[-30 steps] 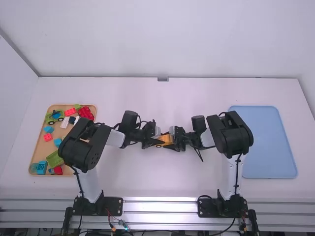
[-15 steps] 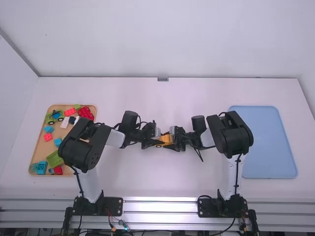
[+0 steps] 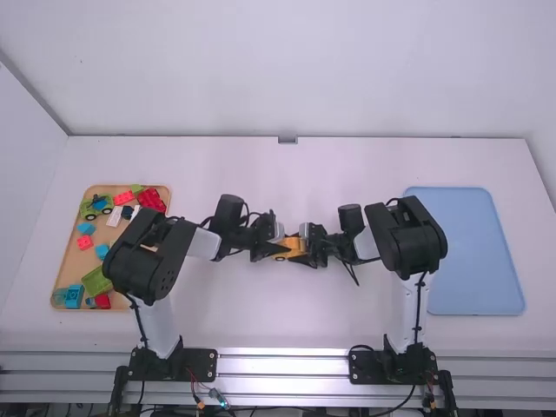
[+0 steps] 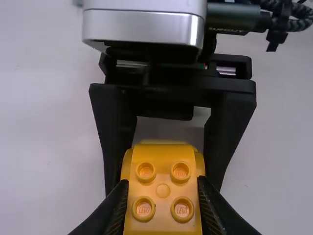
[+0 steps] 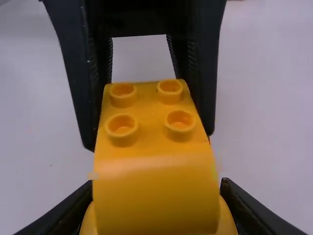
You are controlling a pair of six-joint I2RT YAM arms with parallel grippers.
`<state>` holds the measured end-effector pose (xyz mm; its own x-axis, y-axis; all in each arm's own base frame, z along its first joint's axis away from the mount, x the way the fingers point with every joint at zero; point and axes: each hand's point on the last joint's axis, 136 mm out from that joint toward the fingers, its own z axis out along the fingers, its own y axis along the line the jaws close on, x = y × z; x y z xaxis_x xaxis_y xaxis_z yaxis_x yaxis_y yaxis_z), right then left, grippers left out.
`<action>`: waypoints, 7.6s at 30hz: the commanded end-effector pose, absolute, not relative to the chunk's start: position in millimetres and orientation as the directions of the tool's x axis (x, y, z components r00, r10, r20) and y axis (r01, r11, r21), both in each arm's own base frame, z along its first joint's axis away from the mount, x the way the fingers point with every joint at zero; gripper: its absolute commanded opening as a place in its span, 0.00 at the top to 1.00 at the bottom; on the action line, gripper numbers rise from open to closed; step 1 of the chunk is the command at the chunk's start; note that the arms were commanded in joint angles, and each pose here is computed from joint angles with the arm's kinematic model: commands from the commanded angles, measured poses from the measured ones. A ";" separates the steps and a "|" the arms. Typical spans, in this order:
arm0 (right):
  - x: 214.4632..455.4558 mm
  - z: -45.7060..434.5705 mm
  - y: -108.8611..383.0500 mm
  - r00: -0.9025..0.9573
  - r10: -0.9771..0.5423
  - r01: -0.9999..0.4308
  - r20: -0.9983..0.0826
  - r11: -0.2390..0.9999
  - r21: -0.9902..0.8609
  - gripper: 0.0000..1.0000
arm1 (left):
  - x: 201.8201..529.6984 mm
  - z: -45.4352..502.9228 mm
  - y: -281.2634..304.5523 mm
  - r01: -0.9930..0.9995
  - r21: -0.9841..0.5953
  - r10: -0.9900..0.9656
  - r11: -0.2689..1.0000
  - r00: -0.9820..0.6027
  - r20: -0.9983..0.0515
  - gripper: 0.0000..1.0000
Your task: Assemble lego blocks to make yellow taxi
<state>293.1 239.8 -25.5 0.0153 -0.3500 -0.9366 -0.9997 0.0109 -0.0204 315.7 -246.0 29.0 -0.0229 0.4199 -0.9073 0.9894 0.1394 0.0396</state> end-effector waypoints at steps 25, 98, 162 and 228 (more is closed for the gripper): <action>290.5 -35.0 236.2 -0.020 -0.376 -1.000 -0.926 0.029 0.010 0.47 | 304.0 6.3 -254.7 0.996 -0.057 0.412 0.065 -0.079 -0.908 0.98; 290.9 -35.6 235.5 -0.030 -0.379 -0.999 -0.925 0.035 0.018 0.46 | 330.7 48.0 -225.0 0.984 0.029 0.452 0.176 -0.054 -0.890 0.30; 315.4 21.0 -196.0 -0.753 0.253 0.291 -0.607 0.956 0.037 0.01 | 420.0 141.5 -5.9 0.285 -0.188 -0.009 0.940 -0.530 -0.848 0.01; 247.6 129.0 2.8 -0.186 0.000 -0.016 -0.982 1.000 0.003 0.75 | 297.5 249.6 0.0 0.000 0.000 0.000 1.000 -0.214 -0.977 0.72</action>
